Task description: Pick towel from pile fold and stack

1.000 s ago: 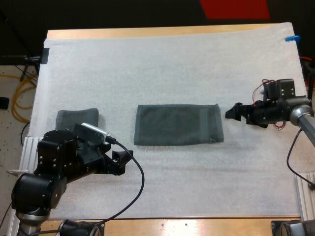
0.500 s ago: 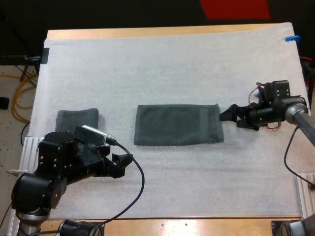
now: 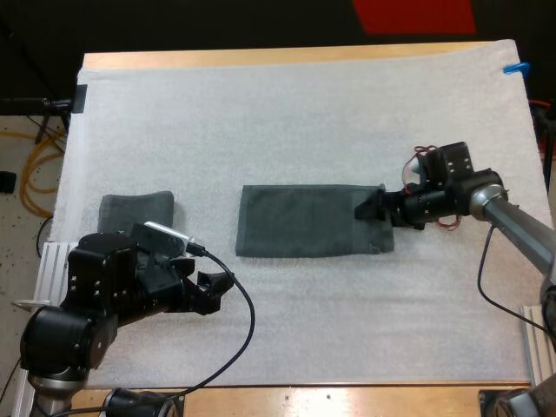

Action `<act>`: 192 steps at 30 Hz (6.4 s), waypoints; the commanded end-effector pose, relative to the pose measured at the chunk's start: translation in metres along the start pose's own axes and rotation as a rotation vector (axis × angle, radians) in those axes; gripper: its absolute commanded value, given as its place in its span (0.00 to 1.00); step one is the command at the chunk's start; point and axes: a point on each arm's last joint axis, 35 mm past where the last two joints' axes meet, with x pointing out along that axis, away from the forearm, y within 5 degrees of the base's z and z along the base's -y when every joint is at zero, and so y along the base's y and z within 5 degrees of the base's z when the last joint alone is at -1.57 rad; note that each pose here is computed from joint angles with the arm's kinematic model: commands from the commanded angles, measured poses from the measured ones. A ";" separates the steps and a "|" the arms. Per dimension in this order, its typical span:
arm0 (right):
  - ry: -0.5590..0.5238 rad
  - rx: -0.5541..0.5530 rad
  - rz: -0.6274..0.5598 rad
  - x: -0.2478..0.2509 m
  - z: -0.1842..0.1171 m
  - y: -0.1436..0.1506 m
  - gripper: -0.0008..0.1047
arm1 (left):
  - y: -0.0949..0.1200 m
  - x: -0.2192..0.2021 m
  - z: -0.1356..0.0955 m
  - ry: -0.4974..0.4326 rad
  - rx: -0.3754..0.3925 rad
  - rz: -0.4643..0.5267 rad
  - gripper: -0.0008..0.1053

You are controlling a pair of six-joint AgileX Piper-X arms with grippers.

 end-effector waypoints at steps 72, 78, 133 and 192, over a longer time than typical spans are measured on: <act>0.080 -0.199 -0.396 -0.002 0.018 0.103 0.01 | -0.002 -0.002 0.001 0.004 -0.002 -0.043 0.66; 0.112 -0.147 -0.336 0.018 0.017 0.092 0.02 | -0.002 -0.002 0.001 0.004 -0.002 -0.043 0.66; 0.163 -0.330 -0.054 0.021 0.008 0.170 0.77 | -0.002 -0.002 0.001 0.004 0.007 -0.043 0.66; -0.340 -0.489 -0.499 -0.241 -0.099 0.242 0.77 | 0.008 0.174 0.065 0.133 -0.172 -0.099 0.72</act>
